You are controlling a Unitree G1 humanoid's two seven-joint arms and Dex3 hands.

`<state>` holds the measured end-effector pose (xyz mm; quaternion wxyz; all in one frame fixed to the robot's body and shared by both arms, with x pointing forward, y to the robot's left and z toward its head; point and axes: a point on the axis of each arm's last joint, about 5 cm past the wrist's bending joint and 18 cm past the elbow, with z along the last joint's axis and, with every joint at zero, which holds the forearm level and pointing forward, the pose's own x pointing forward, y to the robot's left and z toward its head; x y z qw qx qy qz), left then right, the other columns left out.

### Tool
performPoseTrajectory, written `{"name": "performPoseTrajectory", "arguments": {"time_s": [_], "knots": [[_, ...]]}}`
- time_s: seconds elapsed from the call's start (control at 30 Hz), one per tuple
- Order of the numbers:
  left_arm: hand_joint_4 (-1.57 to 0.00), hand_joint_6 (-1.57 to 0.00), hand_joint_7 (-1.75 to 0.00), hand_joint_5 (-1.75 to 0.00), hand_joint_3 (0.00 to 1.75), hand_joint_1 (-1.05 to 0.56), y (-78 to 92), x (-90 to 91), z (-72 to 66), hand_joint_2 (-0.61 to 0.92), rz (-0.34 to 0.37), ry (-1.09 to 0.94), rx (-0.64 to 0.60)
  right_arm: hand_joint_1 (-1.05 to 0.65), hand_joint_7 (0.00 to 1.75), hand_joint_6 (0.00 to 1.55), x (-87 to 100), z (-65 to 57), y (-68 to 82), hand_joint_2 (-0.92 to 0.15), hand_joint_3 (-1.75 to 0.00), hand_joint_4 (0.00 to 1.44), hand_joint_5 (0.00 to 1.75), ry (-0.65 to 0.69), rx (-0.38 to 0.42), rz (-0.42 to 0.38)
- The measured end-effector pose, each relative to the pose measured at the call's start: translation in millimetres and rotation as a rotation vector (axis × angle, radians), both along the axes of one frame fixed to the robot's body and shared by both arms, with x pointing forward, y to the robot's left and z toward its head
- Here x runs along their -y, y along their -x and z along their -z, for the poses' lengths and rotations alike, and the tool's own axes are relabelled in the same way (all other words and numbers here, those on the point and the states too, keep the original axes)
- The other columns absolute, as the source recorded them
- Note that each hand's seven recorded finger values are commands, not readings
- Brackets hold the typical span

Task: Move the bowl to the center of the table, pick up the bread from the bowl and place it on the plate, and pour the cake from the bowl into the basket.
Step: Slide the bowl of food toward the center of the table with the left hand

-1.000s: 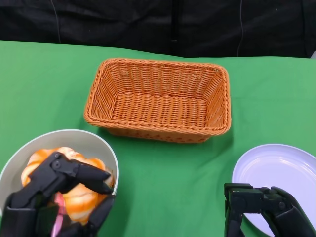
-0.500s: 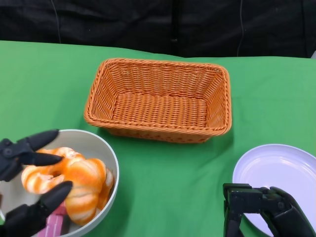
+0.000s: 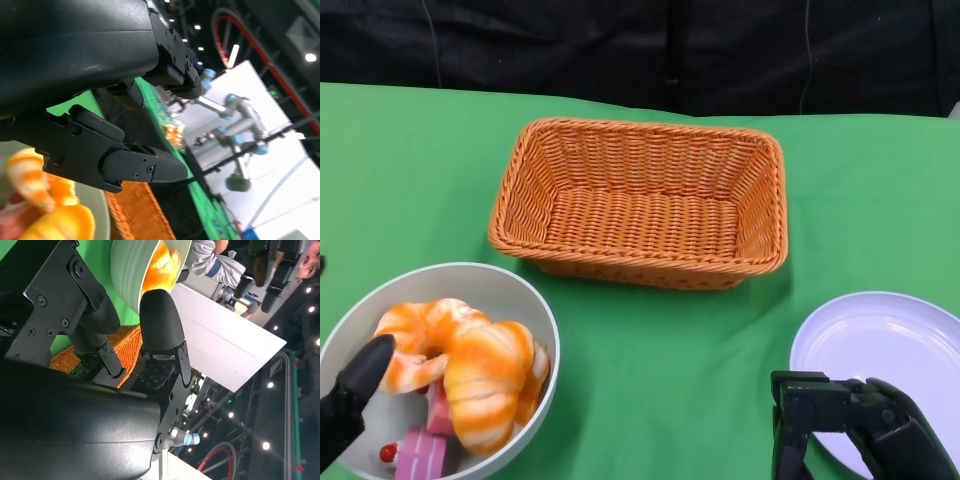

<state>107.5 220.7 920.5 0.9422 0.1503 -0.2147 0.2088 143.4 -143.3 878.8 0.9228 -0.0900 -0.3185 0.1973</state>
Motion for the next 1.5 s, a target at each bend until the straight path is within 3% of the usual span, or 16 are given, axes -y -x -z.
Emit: {"name": "performPoseTrajectory", "arguments": {"time_s": [0.37, 0.43, 0.5, 0.57, 0.9, 1.1, 1.5], "knots": [[-0.04, -0.32, -0.08, -0.66, 0.38, -0.58, -0.5, -0.3, 0.7, 0.92, -0.016, -0.001, -0.024, 0.22, 1.48, 0.92, -0.1, 0.0, 0.0, -0.14, -1.75, 0.97, 1.72, 0.001, 0.000, 0.000], [-0.01, -0.21, -0.02, -0.49, 0.46, -0.58, -2.4, -3.0, 4.7, 0.92, -0.080, 0.001, -0.121, 0.22, 1.48, 0.92, -0.6, 0.0, 0.0, -0.14, -1.75, 0.97, 1.71, 0.001, 0.000, -0.003], [0.00, -0.18, 0.00, -0.44, 0.48, -0.58, -2.3, -7.3, 12.9, 0.92, -0.145, 0.025, -0.244, 0.22, 1.48, 0.92, -0.9, 0.1, 0.2, -0.14, -1.75, 0.97, 1.72, 0.000, 0.000, -0.005], [0.00, -0.18, 0.00, -0.43, 0.48, -0.58, -2.1, -8.4, 16.1, 0.92, -0.165, 0.044, -0.292, 0.22, 1.48, 0.92, -1.0, 0.1, 0.1, -0.14, -1.75, 0.97, 1.72, 0.000, 0.000, -0.005], [0.00, -0.17, 0.00, -0.39, 0.50, -0.62, -2.6, -8.6, 17.0, 0.92, -0.177, 0.058, -0.319, 0.23, 1.48, 0.92, -1.7, -0.2, -0.4, -0.14, -1.75, 0.97, 1.71, -0.003, 0.003, -0.001], [0.00, -0.13, -0.01, -0.26, 0.56, -0.58, -2.9, -9.3, 15.0, 0.92, -0.185, 0.112, -0.388, 0.23, 1.48, 0.92, -1.7, -0.2, -0.4, -0.14, -1.75, 0.98, 1.71, -0.004, 0.003, 0.000], [0.00, -0.12, -0.01, -0.24, 0.58, -0.59, -3.7, -8.7, 13.4, 0.92, -0.183, 0.127, -0.411, 0.22, 1.48, 0.92, -2.1, -0.2, -0.3, -0.14, -1.75, 0.98, 1.70, -0.004, 0.003, -0.002]]}}
